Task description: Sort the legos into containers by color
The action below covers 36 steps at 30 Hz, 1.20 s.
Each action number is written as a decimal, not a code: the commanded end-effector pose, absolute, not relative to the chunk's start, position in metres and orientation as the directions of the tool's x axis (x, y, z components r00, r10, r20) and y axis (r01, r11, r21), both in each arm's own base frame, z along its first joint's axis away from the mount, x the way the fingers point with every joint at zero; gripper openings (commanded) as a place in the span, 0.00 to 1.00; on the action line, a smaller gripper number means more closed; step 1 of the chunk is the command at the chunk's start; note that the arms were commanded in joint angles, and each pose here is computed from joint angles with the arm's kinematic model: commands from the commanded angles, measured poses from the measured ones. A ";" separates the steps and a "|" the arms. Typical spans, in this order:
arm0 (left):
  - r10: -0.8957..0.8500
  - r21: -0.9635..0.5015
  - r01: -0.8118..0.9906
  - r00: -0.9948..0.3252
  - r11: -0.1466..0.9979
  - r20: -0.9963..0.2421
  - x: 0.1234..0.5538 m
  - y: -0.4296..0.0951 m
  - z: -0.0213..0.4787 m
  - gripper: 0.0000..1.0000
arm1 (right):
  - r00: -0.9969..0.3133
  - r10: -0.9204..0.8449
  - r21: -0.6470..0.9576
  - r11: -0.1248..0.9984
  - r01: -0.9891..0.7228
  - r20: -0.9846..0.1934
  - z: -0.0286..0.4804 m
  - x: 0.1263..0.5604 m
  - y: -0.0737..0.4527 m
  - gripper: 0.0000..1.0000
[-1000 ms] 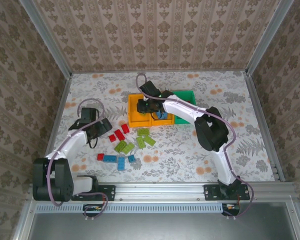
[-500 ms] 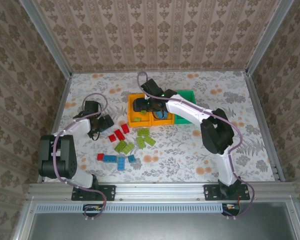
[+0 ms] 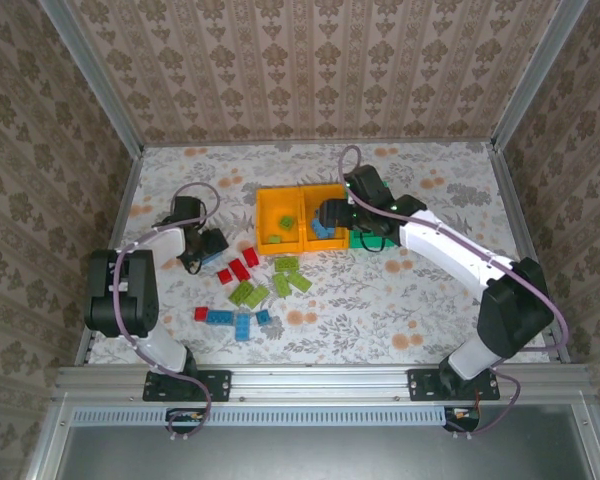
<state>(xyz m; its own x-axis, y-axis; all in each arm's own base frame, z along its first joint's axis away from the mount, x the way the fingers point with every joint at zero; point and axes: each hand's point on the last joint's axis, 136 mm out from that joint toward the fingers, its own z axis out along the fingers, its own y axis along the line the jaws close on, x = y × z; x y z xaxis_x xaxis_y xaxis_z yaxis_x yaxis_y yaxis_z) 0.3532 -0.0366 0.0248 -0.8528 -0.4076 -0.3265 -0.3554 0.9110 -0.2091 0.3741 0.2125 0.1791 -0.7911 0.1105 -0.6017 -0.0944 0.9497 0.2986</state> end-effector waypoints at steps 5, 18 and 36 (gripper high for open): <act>-0.385 -0.234 -0.321 -0.864 0.918 -0.324 0.362 -0.043 0.028 0.57 | -0.761 0.181 0.268 0.963 0.009 -0.624 0.181 0.359 0.158 0.82; -0.209 -0.211 -0.103 -0.787 0.972 -0.580 0.407 -0.118 0.149 0.56 | -0.750 0.247 0.281 0.956 0.085 -0.613 0.171 0.342 0.124 0.82; 0.145 -0.313 0.400 -0.785 0.862 -0.602 0.438 -0.349 0.162 0.59 | -0.810 0.223 0.324 0.945 0.043 -0.542 0.118 0.293 0.128 0.80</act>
<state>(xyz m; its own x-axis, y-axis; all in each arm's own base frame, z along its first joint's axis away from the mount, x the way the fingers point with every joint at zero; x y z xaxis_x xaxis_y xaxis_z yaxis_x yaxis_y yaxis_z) 0.4420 -0.3420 0.1654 -0.7632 0.1128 -0.6363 0.3759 0.8784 -0.2952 0.2961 0.1252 0.1135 -0.8216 0.1970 -0.5350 0.0423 0.9569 0.2873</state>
